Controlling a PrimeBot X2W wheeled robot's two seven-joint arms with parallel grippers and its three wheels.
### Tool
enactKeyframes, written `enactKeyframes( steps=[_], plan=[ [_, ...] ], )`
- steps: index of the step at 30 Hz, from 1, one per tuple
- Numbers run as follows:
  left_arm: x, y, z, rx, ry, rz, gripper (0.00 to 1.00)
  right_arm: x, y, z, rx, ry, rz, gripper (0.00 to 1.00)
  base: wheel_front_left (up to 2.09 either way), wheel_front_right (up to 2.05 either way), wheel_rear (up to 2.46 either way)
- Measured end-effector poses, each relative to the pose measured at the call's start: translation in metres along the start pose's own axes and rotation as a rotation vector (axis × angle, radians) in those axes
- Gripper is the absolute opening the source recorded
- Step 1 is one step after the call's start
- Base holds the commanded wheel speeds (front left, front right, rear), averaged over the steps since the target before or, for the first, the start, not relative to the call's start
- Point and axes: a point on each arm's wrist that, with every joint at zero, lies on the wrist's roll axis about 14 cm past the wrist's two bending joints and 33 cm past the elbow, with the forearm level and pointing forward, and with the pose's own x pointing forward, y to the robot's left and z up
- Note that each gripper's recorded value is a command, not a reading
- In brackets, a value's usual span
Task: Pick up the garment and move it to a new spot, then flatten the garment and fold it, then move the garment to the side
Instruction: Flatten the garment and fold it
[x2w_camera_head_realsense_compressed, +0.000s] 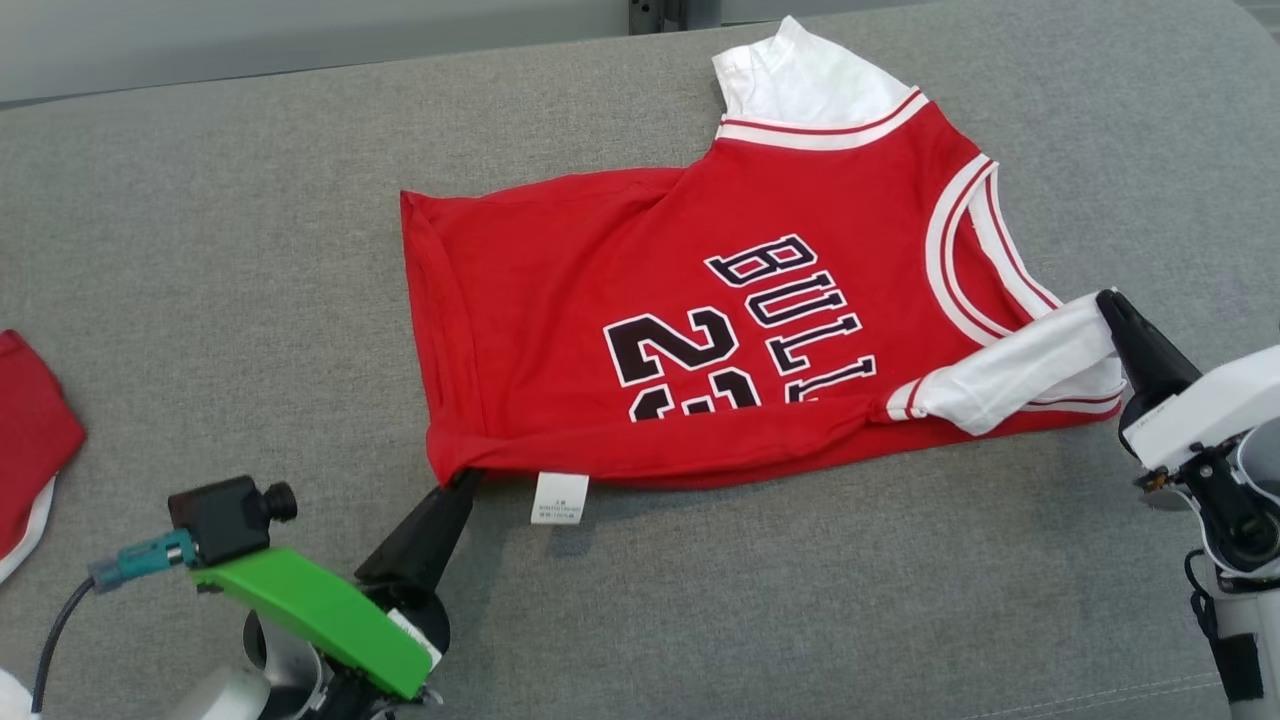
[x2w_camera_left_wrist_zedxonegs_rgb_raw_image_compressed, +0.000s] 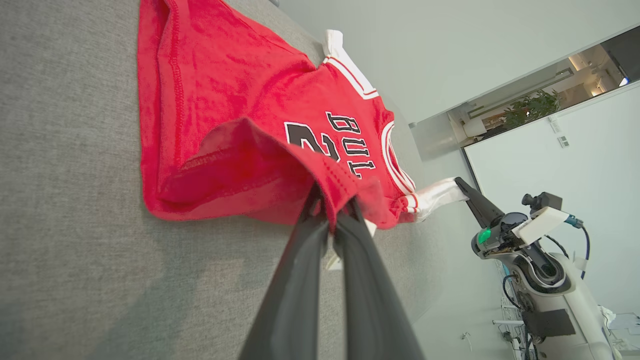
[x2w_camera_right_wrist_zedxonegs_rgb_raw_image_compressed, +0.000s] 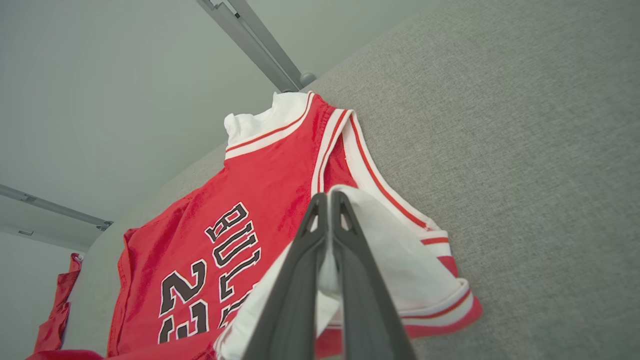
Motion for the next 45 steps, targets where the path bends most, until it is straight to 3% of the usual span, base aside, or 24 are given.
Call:
enactKeyframes(
  steps=[14,15,16,17,18,19,20,29,35,45],
  plan=[
    [0.046,0.056,0.012,-0.043,0.082,0.166,0.0,0.066,0.011,-0.007,-0.118,0.048,-0.03,0.0,0.0,0.0,0.0],
    [0.048,0.059,0.011,-0.042,0.093,0.176,0.0,0.069,0.012,-0.008,-0.132,0.046,-0.028,0.27,0.0,0.0,0.0],
    [0.05,0.061,0.01,-0.043,0.095,0.181,0.0,0.071,0.013,-0.008,-0.148,0.036,-0.028,0.85,0.0,0.0,0.0],
    [0.052,0.064,0.012,-0.044,0.091,0.191,0.0,0.073,0.012,-0.008,-0.163,0.038,-0.03,1.0,0.0,0.0,0.0],
    [0.053,0.065,0.013,-0.035,0.083,0.192,0.29,0.074,0.011,-0.009,-0.169,0.039,-0.033,1.0,0.0,0.0,0.0],
    [0.055,0.065,0.016,-0.034,0.074,0.193,0.84,0.074,0.01,-0.01,-0.171,0.038,-0.035,1.0,0.0,0.0,0.0],
    [0.057,0.065,0.018,-0.032,0.062,0.192,1.0,0.075,0.009,-0.011,-0.175,0.039,-0.039,1.0,0.0,0.0,0.0],
    [0.034,0.065,0.007,0.051,0.064,0.189,1.0,0.056,0.007,0.026,-0.332,-0.073,-0.009,1.0,0.0,0.0,0.0],
    [0.02,0.072,-0.011,0.089,0.118,0.229,1.0,0.024,-0.032,-0.015,-0.512,0.201,-0.063,1.0,0.0,0.0,0.0],
    [0.039,0.088,-0.028,0.174,0.256,0.248,1.0,0.022,-0.055,-0.06,-0.558,0.462,-0.109,1.0,0.0,0.0,0.0]
  ],
)
